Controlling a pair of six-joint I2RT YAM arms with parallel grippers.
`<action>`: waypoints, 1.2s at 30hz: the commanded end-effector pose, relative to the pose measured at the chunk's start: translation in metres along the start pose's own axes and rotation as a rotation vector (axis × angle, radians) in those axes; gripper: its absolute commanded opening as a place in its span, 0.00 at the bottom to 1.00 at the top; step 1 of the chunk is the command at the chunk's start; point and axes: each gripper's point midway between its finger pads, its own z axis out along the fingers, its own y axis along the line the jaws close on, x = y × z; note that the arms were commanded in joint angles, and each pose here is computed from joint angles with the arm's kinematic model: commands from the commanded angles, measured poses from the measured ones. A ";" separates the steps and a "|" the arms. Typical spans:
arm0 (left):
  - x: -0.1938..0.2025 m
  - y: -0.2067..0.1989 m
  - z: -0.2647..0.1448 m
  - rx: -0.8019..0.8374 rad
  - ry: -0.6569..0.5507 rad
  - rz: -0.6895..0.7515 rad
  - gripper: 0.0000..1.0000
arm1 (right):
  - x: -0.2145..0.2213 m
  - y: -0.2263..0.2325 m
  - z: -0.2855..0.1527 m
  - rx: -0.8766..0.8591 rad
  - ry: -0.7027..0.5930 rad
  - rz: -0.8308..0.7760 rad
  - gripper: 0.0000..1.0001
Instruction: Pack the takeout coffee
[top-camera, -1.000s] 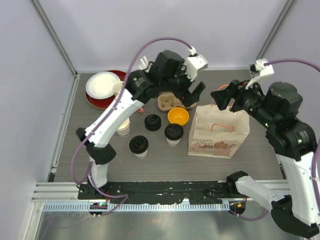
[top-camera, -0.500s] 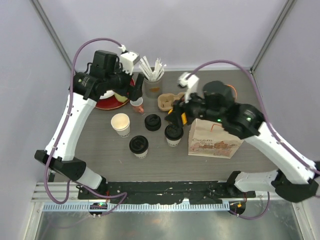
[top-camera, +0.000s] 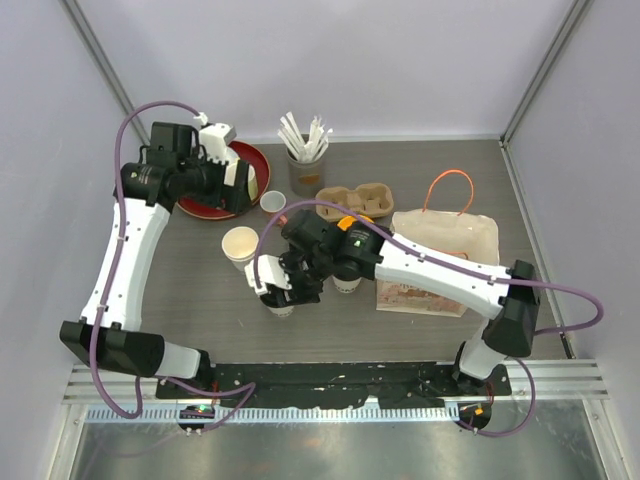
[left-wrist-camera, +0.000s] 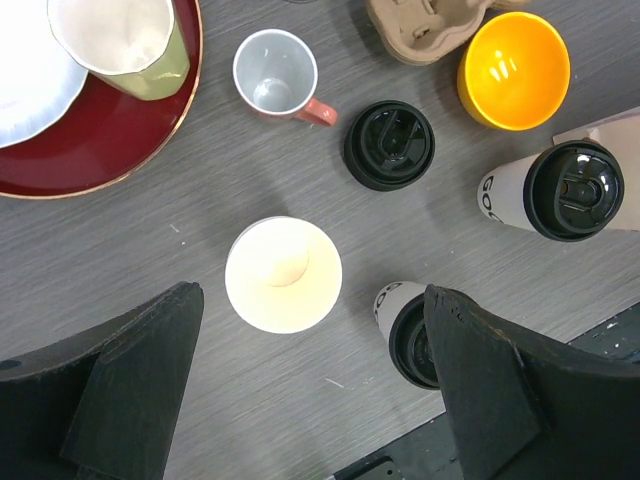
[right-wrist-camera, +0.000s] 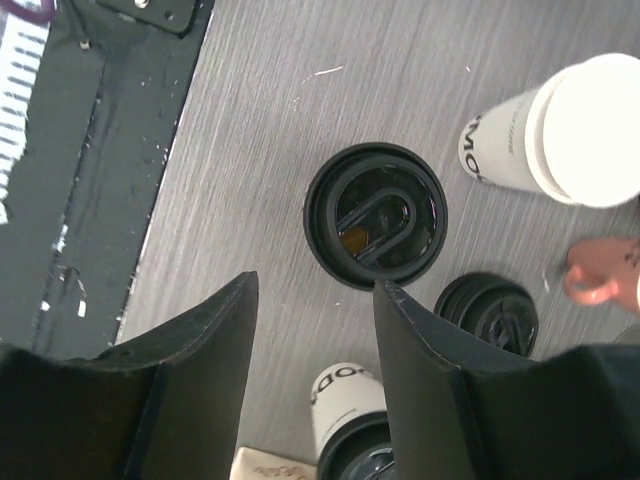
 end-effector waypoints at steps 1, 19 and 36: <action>-0.011 -0.004 -0.013 0.026 -0.076 0.036 0.96 | -0.010 -0.002 0.011 -0.103 -0.038 -0.289 0.57; -0.006 -0.004 -0.008 0.051 -0.060 0.039 0.95 | 0.025 -0.009 0.045 -0.187 0.112 -0.350 0.43; -0.011 -0.007 -0.010 0.075 -0.073 0.050 0.94 | 0.032 -0.012 0.057 -0.186 0.140 -0.312 0.22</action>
